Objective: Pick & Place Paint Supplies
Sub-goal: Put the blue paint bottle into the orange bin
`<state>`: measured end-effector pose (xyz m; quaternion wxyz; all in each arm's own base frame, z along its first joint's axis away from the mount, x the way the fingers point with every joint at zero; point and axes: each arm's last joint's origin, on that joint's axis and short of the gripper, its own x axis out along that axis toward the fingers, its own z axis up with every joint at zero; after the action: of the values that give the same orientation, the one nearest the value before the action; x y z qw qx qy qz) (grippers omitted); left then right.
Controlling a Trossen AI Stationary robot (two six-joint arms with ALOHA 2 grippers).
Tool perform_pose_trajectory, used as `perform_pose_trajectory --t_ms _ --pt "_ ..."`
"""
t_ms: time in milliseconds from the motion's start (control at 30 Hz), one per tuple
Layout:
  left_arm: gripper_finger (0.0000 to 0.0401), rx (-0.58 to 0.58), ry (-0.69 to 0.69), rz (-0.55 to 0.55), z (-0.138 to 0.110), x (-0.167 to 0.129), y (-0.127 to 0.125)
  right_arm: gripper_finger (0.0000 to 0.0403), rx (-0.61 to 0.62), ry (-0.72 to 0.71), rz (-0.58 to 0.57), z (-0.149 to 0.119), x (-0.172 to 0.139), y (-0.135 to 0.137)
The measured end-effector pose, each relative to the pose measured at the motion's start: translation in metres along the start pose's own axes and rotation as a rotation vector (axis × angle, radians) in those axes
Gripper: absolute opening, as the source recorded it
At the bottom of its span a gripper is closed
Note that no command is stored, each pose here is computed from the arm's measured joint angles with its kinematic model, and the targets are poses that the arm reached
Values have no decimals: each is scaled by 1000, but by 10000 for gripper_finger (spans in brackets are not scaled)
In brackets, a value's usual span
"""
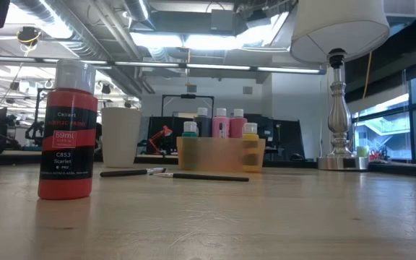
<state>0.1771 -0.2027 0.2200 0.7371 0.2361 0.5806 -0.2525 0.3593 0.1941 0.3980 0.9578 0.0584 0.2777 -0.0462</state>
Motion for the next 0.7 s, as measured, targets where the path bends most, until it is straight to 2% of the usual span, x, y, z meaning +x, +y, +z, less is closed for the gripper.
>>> perform_pose_trajectory --t_ms 433,700 --pt "167 -2 -25 -7 0 7 -1 208 1 5 9 0 0 0" --pt "125 -12 -46 -4 1 7 1 208 -1 14 22 -1 0 1"
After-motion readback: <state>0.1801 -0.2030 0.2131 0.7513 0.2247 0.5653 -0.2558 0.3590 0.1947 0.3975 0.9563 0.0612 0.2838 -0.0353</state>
